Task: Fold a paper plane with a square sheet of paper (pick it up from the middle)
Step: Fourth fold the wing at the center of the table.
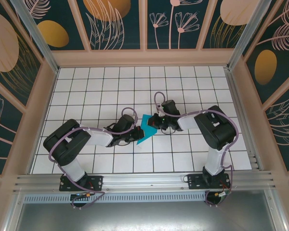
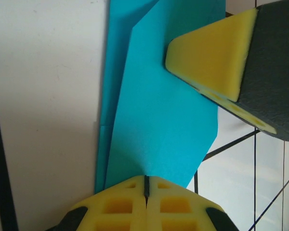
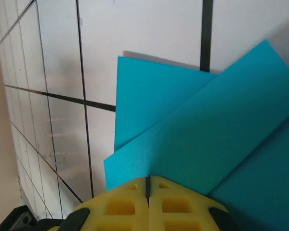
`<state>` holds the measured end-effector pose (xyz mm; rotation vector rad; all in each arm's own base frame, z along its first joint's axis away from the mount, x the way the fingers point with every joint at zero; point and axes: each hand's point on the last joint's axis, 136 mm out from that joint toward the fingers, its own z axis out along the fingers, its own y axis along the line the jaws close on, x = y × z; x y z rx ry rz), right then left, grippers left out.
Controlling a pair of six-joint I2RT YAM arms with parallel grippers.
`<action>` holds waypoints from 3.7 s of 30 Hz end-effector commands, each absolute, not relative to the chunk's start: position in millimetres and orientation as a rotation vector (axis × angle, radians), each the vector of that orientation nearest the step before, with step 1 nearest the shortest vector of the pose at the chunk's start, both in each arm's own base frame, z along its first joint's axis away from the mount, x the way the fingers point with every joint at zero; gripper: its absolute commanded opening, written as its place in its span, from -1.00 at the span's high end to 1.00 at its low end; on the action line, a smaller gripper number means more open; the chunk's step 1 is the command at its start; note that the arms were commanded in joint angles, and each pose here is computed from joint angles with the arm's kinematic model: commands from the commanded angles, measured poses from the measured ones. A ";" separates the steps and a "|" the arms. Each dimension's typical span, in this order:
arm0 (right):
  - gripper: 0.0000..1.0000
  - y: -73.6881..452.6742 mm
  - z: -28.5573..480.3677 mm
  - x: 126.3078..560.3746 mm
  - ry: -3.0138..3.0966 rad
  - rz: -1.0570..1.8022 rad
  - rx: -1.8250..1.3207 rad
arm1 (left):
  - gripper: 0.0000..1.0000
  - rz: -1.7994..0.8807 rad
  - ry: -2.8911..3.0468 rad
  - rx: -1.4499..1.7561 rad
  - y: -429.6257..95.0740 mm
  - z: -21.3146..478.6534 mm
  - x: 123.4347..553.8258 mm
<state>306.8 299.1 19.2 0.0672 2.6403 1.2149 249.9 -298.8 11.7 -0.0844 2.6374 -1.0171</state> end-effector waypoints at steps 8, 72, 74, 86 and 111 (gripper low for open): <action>0.93 278.8 -18.2 294.0 2.737 1.065 0.126 | 0.96 -0.833 2.842 -0.069 -272.5 -9.7 221.0; 0.92 269.1 -35.0 289.3 2.799 0.987 0.155 | 0.85 -0.849 2.977 -0.126 -244.5 -21.9 173.3; 0.92 269.2 -35.3 289.3 2.800 0.988 0.156 | 0.85 -0.853 2.980 -0.132 -241.4 -21.4 168.5; 0.92 270.6 -34.9 288.9 2.801 1.001 0.155 | 0.85 -1.069 2.756 -0.066 -268.1 39.3 193.3; 0.91 267.1 -36.5 289.8 2.806 0.975 0.167 | 0.72 -0.932 2.973 -0.095 -249.3 -21.5 165.7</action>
